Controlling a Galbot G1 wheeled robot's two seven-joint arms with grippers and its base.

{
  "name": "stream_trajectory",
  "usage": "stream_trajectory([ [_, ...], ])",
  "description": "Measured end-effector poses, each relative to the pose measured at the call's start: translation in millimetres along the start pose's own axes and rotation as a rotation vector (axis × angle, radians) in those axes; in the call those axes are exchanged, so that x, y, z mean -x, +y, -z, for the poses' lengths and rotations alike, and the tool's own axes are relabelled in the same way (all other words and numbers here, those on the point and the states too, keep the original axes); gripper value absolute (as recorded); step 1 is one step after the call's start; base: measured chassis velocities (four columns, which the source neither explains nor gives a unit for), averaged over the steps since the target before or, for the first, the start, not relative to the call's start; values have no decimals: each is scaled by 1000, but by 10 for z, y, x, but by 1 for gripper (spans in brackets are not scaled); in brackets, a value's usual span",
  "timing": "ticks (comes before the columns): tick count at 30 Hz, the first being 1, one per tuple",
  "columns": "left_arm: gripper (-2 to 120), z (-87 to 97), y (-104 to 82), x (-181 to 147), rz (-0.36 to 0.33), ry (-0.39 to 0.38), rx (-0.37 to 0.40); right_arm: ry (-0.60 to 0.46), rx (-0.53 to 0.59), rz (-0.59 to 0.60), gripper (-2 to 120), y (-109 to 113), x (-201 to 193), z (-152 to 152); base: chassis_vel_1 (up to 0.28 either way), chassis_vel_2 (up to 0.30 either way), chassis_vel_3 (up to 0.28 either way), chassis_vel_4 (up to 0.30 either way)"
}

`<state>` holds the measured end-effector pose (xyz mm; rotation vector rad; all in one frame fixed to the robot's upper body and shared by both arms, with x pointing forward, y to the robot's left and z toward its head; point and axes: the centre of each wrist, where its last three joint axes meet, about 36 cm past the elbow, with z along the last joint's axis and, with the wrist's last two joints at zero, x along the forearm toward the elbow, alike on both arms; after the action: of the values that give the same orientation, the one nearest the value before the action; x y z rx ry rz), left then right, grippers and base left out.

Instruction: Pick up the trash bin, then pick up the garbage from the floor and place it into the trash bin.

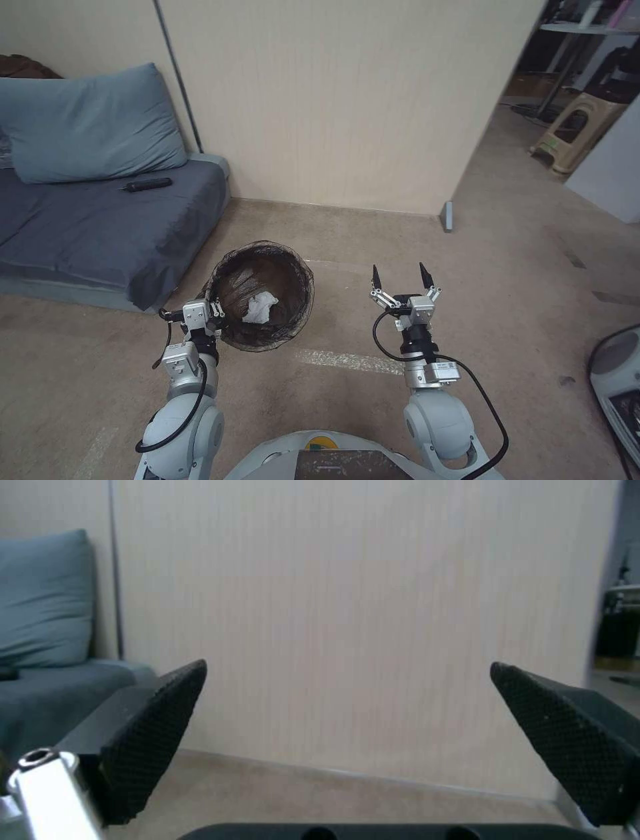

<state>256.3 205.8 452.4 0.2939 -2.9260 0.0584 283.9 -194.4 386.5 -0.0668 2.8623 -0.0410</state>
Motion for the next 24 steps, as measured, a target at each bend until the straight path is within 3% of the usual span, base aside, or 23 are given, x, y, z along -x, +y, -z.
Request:
stream_trajectory([
  [24,0,11,8,-3,-10,18,2,6,34,-2,100,36,91,-54,116,118,111,114],
])
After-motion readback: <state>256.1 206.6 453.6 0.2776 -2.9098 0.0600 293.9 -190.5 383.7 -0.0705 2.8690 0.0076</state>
